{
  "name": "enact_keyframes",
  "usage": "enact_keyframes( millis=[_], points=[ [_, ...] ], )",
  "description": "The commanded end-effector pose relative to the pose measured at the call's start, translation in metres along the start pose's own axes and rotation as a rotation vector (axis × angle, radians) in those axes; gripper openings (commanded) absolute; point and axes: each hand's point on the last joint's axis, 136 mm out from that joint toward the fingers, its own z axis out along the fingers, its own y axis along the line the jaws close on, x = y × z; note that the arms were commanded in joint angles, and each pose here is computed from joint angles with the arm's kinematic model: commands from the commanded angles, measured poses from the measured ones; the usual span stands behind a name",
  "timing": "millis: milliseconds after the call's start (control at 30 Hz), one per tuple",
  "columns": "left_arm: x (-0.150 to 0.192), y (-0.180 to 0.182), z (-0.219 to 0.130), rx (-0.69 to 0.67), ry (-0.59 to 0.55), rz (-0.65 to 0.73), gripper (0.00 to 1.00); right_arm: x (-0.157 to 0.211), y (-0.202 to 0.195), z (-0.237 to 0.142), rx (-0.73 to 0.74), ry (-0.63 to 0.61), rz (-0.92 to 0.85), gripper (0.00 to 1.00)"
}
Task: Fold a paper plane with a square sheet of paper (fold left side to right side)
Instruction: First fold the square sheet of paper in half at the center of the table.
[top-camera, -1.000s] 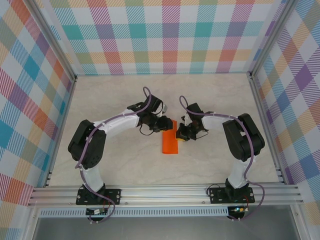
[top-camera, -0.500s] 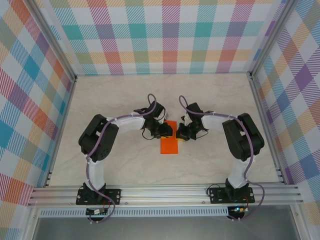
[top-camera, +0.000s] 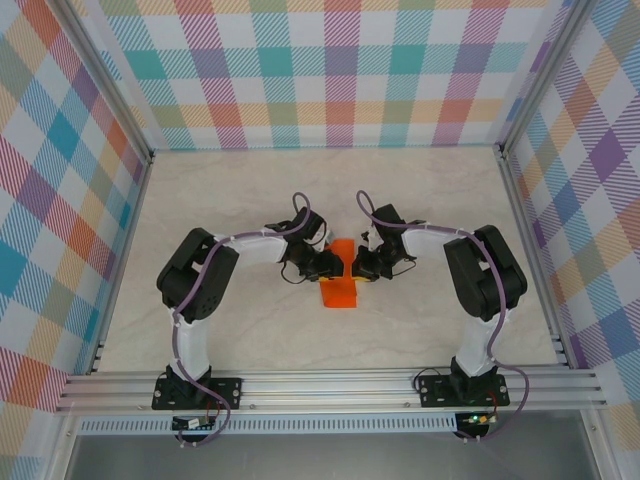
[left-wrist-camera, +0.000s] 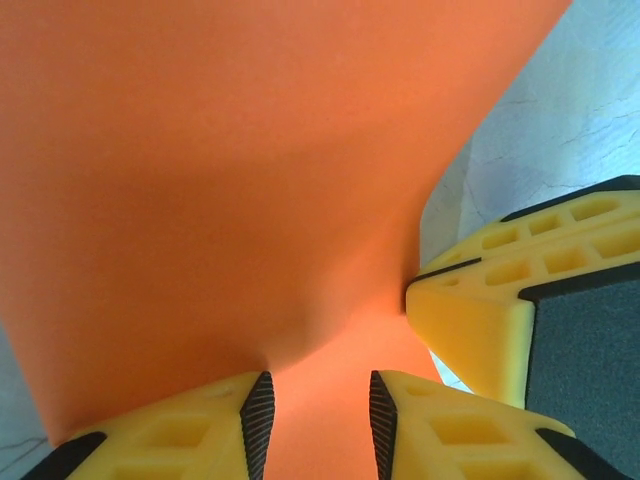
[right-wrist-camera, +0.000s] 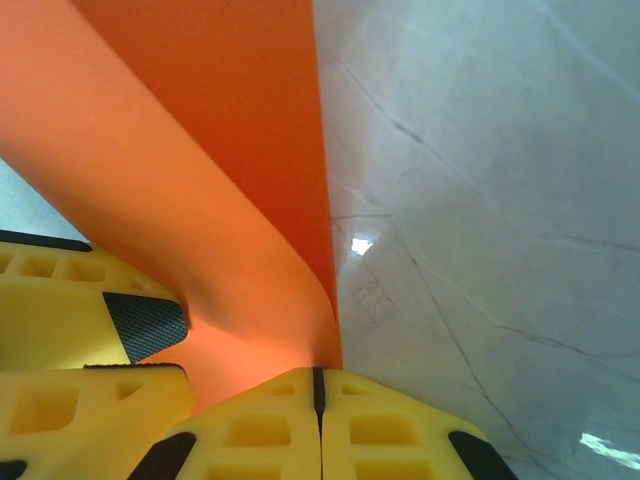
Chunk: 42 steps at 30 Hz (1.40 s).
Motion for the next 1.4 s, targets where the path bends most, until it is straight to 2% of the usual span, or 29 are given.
enact_keyframes(
  millis=[0,300,567,667,867,1133,1367],
  points=[
    [0.007,0.035,-0.011,-0.098,0.005,-0.044,0.37,0.031,-0.057,0.02,0.214,0.103,0.061,0.05],
    [0.005,0.038,-0.036,-0.088,-0.03,-0.039,0.37,0.03,-0.054,0.02,0.204,0.103,0.058,0.05],
    [-0.009,-0.009,-0.065,0.063,-0.113,0.049,0.32,0.029,-0.051,0.02,0.201,0.102,0.052,0.05],
    [-0.017,-0.027,-0.06,0.126,-0.114,0.077,0.28,0.029,-0.052,0.02,0.206,0.101,0.053,0.05],
    [-0.028,-0.032,-0.027,0.136,-0.058,0.077,0.26,0.03,-0.053,0.021,0.212,0.106,0.056,0.05],
    [-0.038,-0.017,-0.009,0.075,-0.046,0.069,0.26,0.03,-0.054,0.019,0.227,0.111,0.051,0.05],
    [-0.036,0.012,-0.001,0.011,-0.04,0.038,0.26,0.032,-0.057,0.018,0.246,0.117,0.048,0.05]
  ],
)
